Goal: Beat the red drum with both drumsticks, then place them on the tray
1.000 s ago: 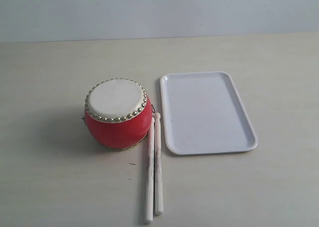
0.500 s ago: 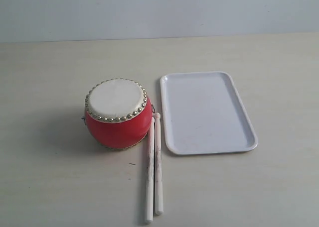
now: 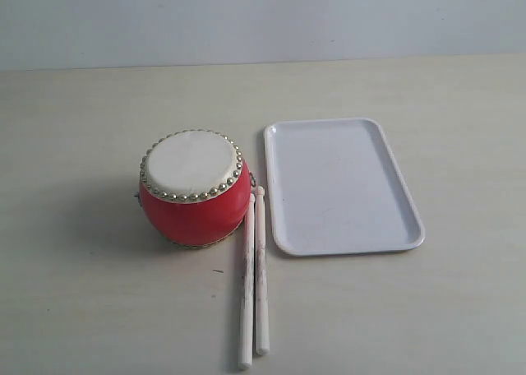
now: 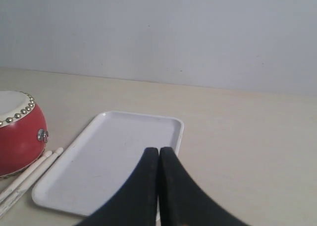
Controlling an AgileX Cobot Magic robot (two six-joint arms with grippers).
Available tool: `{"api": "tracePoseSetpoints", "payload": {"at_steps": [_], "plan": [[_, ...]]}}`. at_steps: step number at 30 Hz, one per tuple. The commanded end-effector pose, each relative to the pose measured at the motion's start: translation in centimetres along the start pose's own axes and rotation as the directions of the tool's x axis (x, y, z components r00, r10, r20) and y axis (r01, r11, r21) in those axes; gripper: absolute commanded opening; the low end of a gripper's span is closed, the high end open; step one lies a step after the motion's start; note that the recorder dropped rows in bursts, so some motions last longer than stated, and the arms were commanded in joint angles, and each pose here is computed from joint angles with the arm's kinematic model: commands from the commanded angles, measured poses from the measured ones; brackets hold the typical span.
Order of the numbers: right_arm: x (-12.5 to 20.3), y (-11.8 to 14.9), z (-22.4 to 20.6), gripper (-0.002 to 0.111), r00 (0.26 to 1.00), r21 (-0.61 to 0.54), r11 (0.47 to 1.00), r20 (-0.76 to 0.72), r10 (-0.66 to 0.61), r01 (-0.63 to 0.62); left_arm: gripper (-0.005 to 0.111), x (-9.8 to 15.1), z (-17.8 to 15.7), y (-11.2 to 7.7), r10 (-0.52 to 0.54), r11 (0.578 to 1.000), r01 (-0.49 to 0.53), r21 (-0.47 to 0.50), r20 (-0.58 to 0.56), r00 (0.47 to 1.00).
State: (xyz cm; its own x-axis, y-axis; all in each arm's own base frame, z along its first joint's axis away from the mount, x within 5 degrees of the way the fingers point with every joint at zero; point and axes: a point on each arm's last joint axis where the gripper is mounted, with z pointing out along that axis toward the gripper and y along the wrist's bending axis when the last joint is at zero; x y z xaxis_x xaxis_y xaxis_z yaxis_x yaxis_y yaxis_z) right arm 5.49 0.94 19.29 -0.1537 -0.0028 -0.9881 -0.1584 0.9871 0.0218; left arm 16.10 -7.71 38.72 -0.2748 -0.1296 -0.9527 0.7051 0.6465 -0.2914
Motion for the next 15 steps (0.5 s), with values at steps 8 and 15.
{"api": "tracePoseSetpoints", "payload": {"at_steps": [8, 15], "plan": [[-0.1, 0.0, 0.0, 0.000, 1.000, 0.006, 1.000, 0.025, -0.002, 0.002, 0.000, -0.4, 2.4, 1.7, 0.504, 0.831, -0.502, -0.240, -0.057, 0.862], [-0.1, 0.0, 0.0, 0.000, 1.000, 0.006, 1.000, 0.027, -0.002, 0.002, 0.000, -0.4, 2.8, 1.5, 0.876, 0.254, -0.921, -0.294, -0.334, 0.348]]}}
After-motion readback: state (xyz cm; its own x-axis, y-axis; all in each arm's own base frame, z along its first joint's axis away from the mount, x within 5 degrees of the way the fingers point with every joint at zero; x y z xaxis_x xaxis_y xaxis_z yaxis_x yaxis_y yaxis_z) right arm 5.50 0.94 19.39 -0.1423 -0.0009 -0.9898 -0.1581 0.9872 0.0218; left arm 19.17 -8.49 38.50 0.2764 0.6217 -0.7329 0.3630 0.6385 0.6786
